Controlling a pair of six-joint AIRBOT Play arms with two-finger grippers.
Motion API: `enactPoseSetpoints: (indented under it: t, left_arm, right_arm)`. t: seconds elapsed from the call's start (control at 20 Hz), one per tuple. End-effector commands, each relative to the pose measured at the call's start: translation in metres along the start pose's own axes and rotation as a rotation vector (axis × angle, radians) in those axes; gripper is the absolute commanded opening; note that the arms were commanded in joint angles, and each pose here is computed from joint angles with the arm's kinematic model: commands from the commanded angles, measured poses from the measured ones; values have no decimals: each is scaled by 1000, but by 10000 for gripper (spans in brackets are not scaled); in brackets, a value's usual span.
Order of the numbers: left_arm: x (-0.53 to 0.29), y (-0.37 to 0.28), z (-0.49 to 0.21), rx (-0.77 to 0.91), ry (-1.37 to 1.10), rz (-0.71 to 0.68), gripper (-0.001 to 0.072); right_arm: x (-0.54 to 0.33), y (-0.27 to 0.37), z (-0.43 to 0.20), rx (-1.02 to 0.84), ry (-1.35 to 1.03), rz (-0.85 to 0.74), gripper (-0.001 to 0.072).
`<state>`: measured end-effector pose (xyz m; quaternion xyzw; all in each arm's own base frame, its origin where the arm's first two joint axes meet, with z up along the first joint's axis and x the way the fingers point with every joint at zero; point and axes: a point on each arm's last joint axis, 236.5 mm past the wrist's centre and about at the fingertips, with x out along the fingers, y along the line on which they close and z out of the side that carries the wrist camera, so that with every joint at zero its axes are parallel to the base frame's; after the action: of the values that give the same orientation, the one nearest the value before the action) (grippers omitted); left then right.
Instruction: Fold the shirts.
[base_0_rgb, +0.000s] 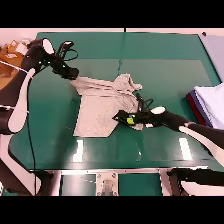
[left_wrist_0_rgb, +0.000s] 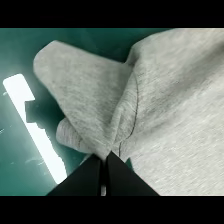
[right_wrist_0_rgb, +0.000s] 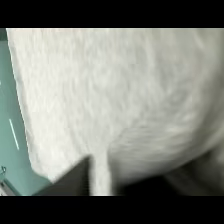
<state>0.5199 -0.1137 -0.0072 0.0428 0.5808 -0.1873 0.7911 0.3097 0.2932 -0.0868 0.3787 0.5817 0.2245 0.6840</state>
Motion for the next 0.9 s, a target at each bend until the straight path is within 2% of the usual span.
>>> enactPoseSetpoints:
  t: [0.0, 0.2, 0.4, 0.55, 0.6, 0.65, 0.7, 0.75, 0.8, 0.85]
  left_arm:
    - [-6, 30, -22, -56, 77, 56, 22]
    - [-23, 56, -85, -244, 286, 10, 20]
    - [-11, -17, -140, -276, 419, -192, 21]
    - [8, -69, -200, -249, 534, -234, 21]
    - [14, -77, -215, -242, 556, -234, 22]
    - [18, -83, -226, -244, 580, -234, 24]
    - [17, -86, -232, -251, 599, -249, 79]
    - [14, -87, -233, -251, 611, -254, 453]
    - [8, -86, -233, -257, 615, -256, 642]
    - [1, -84, -230, -248, 608, -256, 645]
  right_arm:
    - [19, 3, 27, -17, 5, 0, 11]
    - [-38, -24, 82, -45, -16, -11, 10]
    - [-117, -35, 152, -162, -76, -49, 10]
    - [-139, -29, 178, -268, -104, -110, 12]
    - [-141, -25, 181, -277, -110, -107, 66]
    - [-142, -23, 183, -273, -116, -106, 296]
    - [-145, -23, 185, -246, -122, -105, 393]
    - [-153, -25, 187, -205, -120, -96, 390]
    - [-165, -27, 186, -186, -107, -85, 348]
    - [-179, -31, 182, -169, -86, -72, 212]
